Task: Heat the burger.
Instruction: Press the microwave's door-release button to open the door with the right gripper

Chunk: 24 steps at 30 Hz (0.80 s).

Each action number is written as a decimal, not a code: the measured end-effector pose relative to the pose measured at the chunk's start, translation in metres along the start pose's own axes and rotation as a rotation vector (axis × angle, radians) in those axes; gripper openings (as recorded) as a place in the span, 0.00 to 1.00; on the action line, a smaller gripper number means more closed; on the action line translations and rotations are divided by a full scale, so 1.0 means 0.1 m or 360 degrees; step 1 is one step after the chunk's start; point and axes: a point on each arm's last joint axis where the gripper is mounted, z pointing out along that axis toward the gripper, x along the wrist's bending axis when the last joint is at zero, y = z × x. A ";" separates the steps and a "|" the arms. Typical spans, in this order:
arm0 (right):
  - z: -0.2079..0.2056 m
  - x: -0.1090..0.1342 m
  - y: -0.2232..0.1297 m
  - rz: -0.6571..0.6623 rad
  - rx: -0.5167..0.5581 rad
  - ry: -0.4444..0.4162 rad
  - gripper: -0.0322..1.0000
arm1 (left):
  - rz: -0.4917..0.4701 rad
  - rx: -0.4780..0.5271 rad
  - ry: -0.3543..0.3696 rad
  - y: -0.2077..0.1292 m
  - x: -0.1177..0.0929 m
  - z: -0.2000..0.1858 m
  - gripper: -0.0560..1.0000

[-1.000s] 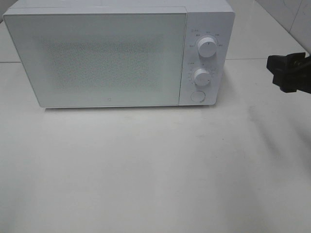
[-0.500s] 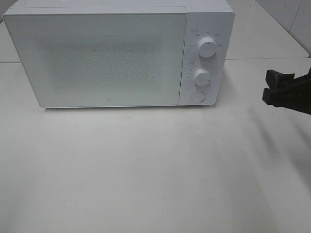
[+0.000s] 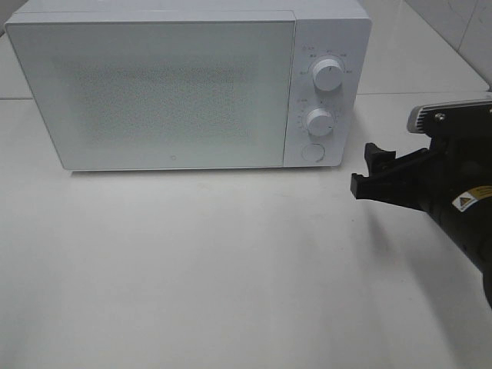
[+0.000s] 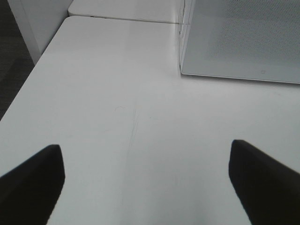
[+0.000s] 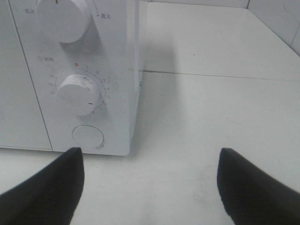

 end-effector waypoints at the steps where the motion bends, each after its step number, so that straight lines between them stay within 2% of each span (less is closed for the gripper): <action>1: 0.00 0.00 0.00 0.0000 0.0000 0.0000 0.77 | 0.0000 0.0000 0.0000 0.00 0.00 0.00 0.87; 5: 0.06 0.21 0.00 -0.0023 -0.0006 0.0023 0.77 | 0.0000 0.0000 0.0000 0.00 0.00 0.00 0.87; 13: 0.14 0.48 0.02 -0.0021 -0.0022 0.0056 0.77 | 0.0000 0.0000 0.0000 0.00 0.00 0.00 0.87; 24: 0.27 0.60 0.04 0.0023 -0.0024 0.0024 0.77 | 0.0000 0.0000 0.0000 0.00 0.00 0.00 0.87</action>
